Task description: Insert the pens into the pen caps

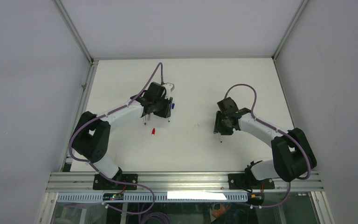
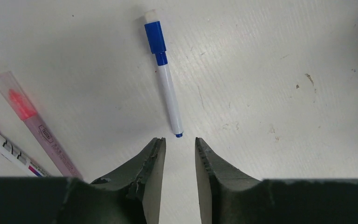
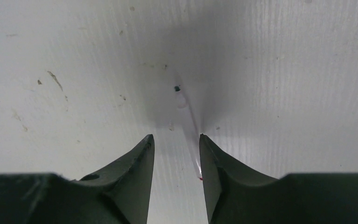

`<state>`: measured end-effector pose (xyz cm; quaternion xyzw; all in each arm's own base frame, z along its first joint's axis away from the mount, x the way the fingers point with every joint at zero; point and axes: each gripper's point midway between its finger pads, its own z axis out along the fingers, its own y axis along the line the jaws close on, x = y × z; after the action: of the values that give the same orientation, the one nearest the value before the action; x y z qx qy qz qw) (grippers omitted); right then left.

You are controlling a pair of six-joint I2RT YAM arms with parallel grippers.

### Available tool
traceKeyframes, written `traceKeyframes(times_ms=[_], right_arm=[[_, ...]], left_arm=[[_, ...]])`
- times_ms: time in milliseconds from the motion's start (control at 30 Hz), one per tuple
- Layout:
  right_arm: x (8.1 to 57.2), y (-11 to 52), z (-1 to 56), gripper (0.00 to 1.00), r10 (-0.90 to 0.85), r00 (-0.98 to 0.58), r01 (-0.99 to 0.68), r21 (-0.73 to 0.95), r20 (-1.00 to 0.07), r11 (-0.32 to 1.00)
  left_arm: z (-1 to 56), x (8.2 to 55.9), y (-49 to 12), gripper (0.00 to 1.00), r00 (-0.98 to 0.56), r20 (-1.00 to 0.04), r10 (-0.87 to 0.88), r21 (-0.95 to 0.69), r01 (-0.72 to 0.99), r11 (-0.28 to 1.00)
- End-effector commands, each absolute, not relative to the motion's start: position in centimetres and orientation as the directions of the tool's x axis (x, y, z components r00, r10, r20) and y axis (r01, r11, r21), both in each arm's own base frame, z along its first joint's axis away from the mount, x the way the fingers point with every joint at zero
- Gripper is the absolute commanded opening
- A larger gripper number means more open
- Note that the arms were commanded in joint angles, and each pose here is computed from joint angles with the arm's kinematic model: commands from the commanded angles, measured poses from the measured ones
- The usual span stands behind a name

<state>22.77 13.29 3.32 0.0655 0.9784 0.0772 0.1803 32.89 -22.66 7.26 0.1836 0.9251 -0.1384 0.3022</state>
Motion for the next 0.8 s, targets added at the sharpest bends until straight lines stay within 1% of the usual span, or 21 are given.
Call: traceKeyframes(times_ms=[0, 100, 333, 367, 433, 533, 600, 700, 767], right_arm=[[25.2, 14.2, 3.9, 0.42, 0.159, -0.909, 0.081, 0.213, -0.384, 0.974], [25.6, 13.8, 3.5, 0.42, 0.157, -0.913, 0.085, 0.2, -0.377, 0.976], [26.1, 13.0, 2.7, 0.41, 0.132, -0.92, 0.08, 0.155, -0.369, 0.985], [26.2, 12.9, 2.6, 0.39, 0.125, -0.922, 0.076, 0.145, -0.366, 0.986], [26.3, 12.7, 2.3, 0.33, 0.108, -0.929, 0.068, 0.122, -0.353, 0.99], [26.2, 12.4, 1.9, 0.3, 0.09, -0.938, 0.062, 0.094, -0.335, 0.994], [26.0, 12.4, 1.8, 0.26, 0.082, -0.943, 0.056, 0.088, -0.323, 0.994], [25.6, 12.3, 1.5, 0.25, 0.069, -0.953, 0.051, 0.07, -0.294, 0.996], [25.3, 12.2, 1.4, 0.23, 0.059, -0.96, 0.045, 0.059, -0.275, 0.997]], left_arm=[[7.9, 33.8, -22.8, 0.32, -0.755, -0.612, 0.236, -0.141, 0.398, 0.906], [7.5, 33.7, -22.7, 0.36, -0.762, -0.602, 0.239, -0.139, 0.395, 0.908], [8.3, 33.7, -22.5, 0.38, -0.752, -0.618, 0.228, -0.134, 0.386, 0.913], [8.4, 33.7, -22.4, 0.38, -0.751, -0.621, 0.225, -0.134, 0.385, 0.913], [8.9, 33.6, -22.3, 0.38, -0.745, -0.63, 0.22, -0.133, 0.382, 0.914], [9.5, 33.5, -21.9, 0.39, -0.736, -0.643, 0.212, -0.129, 0.376, 0.918], [9.9, 33.4, -21.7, 0.39, -0.731, -0.651, 0.207, -0.126, 0.372, 0.92], [10.6, 33.1, -21.5, 0.4, -0.723, -0.662, 0.196, -0.128, 0.368, 0.921], [11.0, 33.0, -21.4, 0.4, -0.718, -0.669, 0.192, -0.129, 0.366, 0.922]])
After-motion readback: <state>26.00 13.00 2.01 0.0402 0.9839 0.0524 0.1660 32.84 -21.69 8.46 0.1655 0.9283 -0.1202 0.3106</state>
